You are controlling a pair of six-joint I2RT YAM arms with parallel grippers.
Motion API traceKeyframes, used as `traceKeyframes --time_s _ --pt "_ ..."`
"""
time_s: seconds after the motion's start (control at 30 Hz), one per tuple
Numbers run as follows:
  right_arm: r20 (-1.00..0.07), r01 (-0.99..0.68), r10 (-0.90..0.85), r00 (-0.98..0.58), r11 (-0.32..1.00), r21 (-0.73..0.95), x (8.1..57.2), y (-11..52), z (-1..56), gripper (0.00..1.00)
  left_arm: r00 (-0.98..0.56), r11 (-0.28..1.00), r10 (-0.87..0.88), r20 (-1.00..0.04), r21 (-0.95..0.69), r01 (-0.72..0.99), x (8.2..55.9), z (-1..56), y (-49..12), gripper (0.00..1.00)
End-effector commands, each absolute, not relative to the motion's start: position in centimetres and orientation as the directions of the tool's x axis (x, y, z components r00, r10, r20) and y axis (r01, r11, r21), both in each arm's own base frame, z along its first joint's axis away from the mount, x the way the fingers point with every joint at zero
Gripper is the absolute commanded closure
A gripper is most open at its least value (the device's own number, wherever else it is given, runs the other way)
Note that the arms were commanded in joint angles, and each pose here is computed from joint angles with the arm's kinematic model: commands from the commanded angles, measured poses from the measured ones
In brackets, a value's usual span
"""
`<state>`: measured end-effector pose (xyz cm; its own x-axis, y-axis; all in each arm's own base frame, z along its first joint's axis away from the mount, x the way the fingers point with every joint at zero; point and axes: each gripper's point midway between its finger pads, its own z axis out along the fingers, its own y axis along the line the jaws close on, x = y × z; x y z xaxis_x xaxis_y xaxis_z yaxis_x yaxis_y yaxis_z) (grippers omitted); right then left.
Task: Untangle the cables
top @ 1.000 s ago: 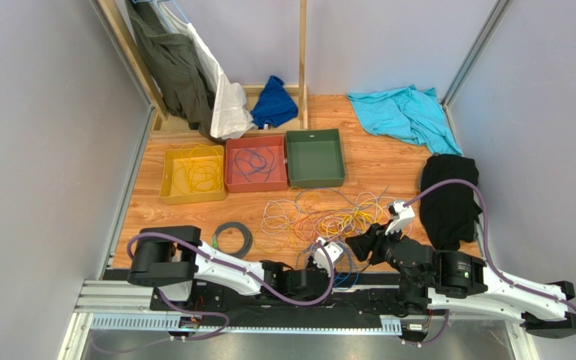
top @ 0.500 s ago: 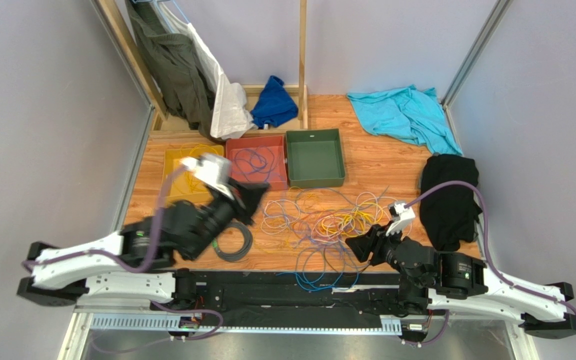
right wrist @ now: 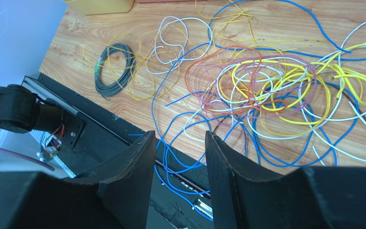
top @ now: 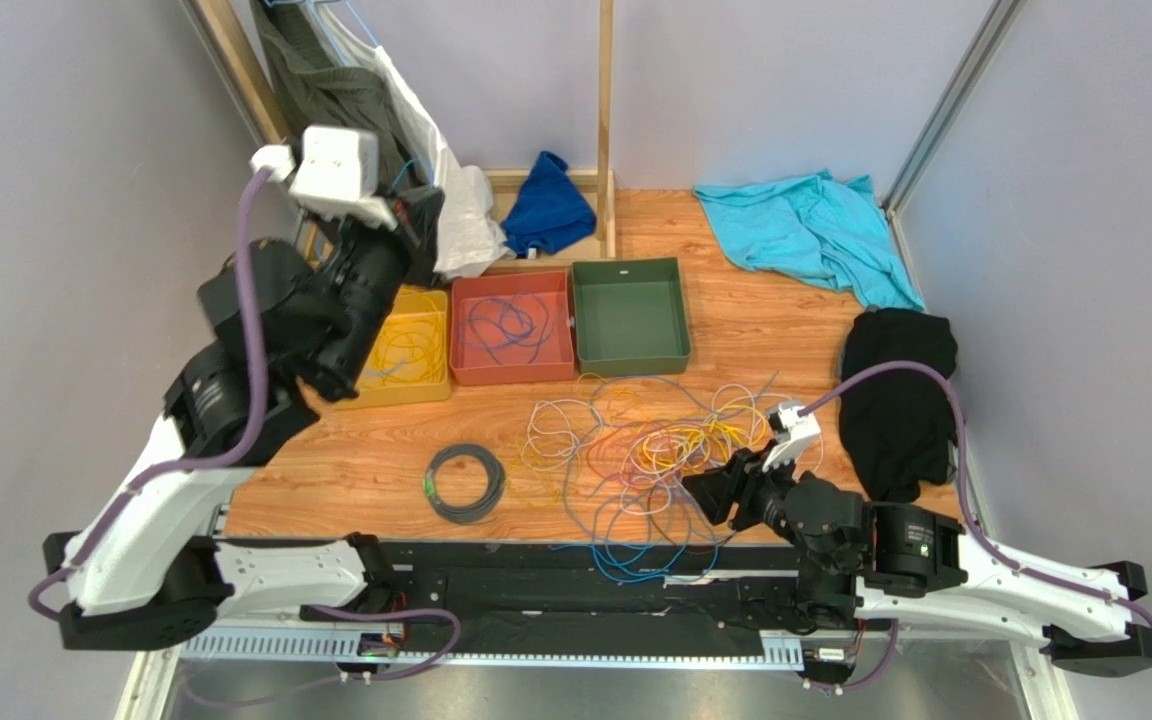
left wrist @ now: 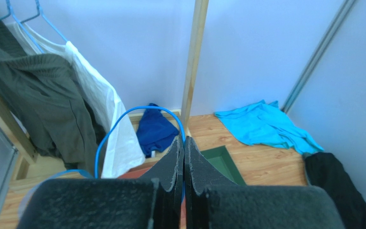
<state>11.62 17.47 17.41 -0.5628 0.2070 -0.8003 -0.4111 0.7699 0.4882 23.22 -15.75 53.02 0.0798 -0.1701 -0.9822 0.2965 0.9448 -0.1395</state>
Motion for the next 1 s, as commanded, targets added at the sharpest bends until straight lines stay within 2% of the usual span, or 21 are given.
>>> traceKeyframes --time_s 0.0,0.13,0.27,0.73,0.97 --pt "-0.81 -0.44 0.21 -0.547 0.751 0.492 11.7 18.5 18.1 0.53 0.09 0.956 -0.077 -0.993 -0.048 0.291 25.6 54.7 -16.6 1.0" --pt "-0.811 -0.447 0.196 -0.551 0.751 0.485 11.6 18.7 17.7 0.54 0.103 0.956 -0.073 -0.992 -0.04 0.29 26.6 56.4 -17.2 1.0" --pt "-0.811 -0.451 0.198 -0.55 0.747 0.489 11.6 18.7 17.7 0.53 0.076 0.962 -0.045 -0.996 -0.022 0.271 28.2 55.7 -17.9 1.0" --pt "-0.823 -0.444 0.206 -0.529 0.76 0.476 11.8 17.5 17.7 0.53 -0.153 0.965 -0.033 -0.988 -0.071 0.252 34.5 44.1 -19.3 1.0" --pt "-0.831 -0.439 0.197 -0.52 0.773 0.458 12.0 17.3 17.3 0.53 -0.277 0.97 -0.02 -0.961 -0.085 0.227 38.0 36.5 -20.5 1.0"
